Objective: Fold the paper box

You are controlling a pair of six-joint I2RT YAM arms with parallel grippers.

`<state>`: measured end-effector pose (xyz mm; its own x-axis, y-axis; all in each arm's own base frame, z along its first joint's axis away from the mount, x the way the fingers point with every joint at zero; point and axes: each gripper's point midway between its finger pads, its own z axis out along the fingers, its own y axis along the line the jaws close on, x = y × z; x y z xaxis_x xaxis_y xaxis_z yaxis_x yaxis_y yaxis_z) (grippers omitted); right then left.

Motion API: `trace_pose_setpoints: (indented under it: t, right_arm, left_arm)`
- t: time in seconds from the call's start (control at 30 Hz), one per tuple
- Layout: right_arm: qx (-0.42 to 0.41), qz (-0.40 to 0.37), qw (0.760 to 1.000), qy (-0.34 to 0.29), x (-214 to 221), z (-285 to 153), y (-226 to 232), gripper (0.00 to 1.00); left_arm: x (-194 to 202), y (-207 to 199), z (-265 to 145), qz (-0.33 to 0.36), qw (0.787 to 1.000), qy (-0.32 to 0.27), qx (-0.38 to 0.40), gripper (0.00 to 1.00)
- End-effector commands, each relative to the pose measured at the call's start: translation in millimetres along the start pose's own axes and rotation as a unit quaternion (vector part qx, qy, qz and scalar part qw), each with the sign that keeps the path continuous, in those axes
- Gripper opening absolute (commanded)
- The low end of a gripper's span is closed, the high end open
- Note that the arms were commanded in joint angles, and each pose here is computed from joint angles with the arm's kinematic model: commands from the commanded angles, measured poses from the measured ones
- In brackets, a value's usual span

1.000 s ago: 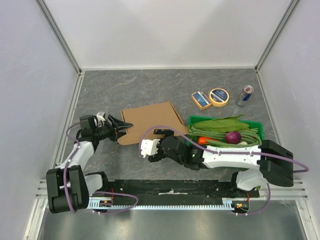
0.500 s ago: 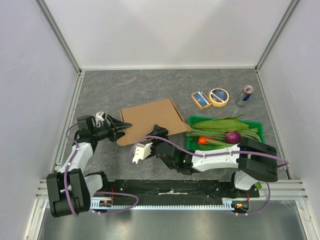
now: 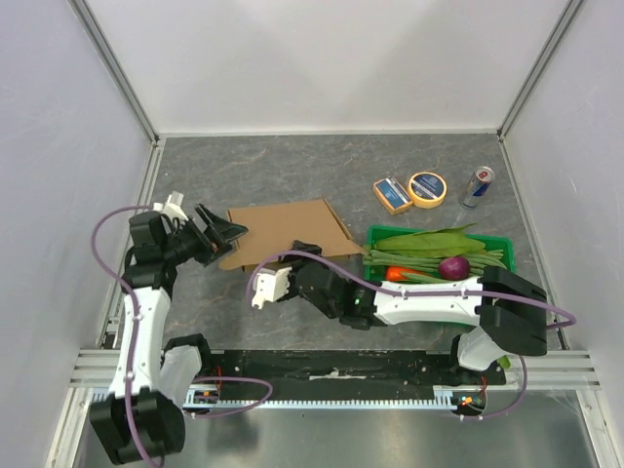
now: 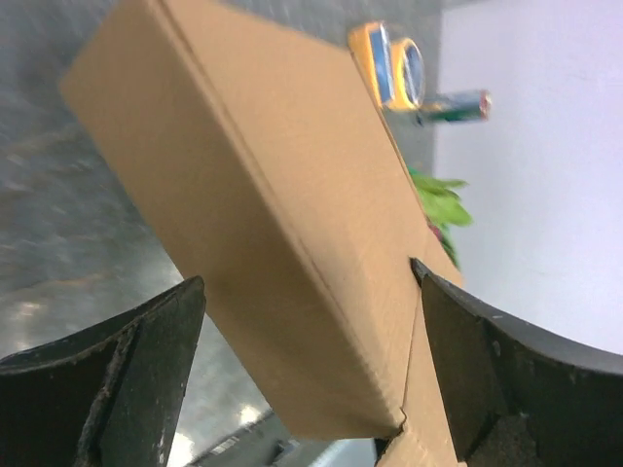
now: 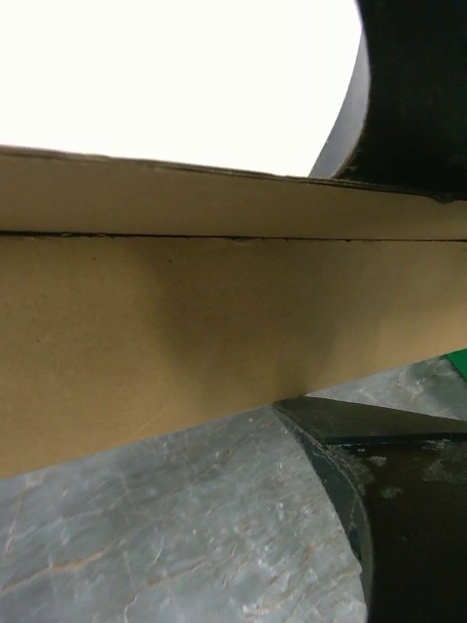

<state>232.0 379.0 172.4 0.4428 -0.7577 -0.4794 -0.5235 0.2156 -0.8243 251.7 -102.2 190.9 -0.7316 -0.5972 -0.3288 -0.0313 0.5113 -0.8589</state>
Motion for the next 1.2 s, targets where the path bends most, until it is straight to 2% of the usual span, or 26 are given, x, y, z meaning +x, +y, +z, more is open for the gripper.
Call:
trace_pose_setpoints:
  t: [0.0,0.07,0.1,0.13,0.23,0.37,0.47,0.5,0.6,0.67,0.73,0.87,0.97,1.17]
  right_arm:
    - [-0.067,0.048,0.996,-0.026,-29,1,-16,0.53]
    - [-0.1,0.058,0.993,-0.008,-20,4,-12,0.53]
    - [-0.115,0.069,0.991,-0.022,-30,7,-17,0.53]
    - [-0.132,0.075,0.988,-0.003,-20,9,-16,0.53]
    - [-0.18,0.1,0.978,0.015,-16,14,-18,0.52]
    - [-0.238,0.106,0.964,0.046,-8,13,-12,0.52]
    - [-0.281,0.119,0.949,0.085,6,14,-6,0.52]
    - [-0.285,0.125,0.946,0.085,3,15,-11,0.52]
    - [-0.329,0.138,0.927,0.116,17,13,-7,0.52]
    - [-0.34,0.149,0.922,0.112,15,20,-9,0.52]
    - [-0.359,0.158,0.912,0.12,19,23,-10,0.52]
    - [-0.36,0.164,0.911,0.117,7,36,-26,0.51]
    - [-0.361,0.167,0.909,0.125,7,30,-32,0.51]
    - [-0.364,0.185,0.906,0.115,-1,12,-39,0.53]
  left_arm:
    - [-29,2,-40,0.149,0.977,-0.11,-0.104,0.97]
    - [-45,5,-57,0.178,0.959,-0.161,-0.148,0.97]
    - [-47,6,-63,0.182,0.954,-0.175,-0.163,0.97]
    - [-52,9,-73,0.184,0.944,-0.199,-0.186,0.96]
    - [-55,15,-83,0.176,0.935,-0.224,-0.211,0.95]
    - [-64,3,-87,0.184,0.931,-0.242,-0.202,0.86]
    - [-72,-29,-90,0.234,0.925,-0.258,-0.152,0.81]
    - [-73,-36,-89,0.257,0.922,-0.256,-0.137,0.8]
    - [-57,-69,-67,0.315,0.928,-0.199,-0.021,0.78]
    - [-54,-76,-60,0.322,0.929,-0.181,0.012,0.76]
    - [-61,-76,-55,0.328,0.928,-0.178,0.012,0.75]
    - [-72,-86,-61,0.362,0.913,-0.189,-0.001,0.76]
    - [-70,-96,-61,0.389,0.903,-0.185,0.008,0.76]
    - [-64,-89,-55,0.397,0.902,-0.169,0.005,0.76]
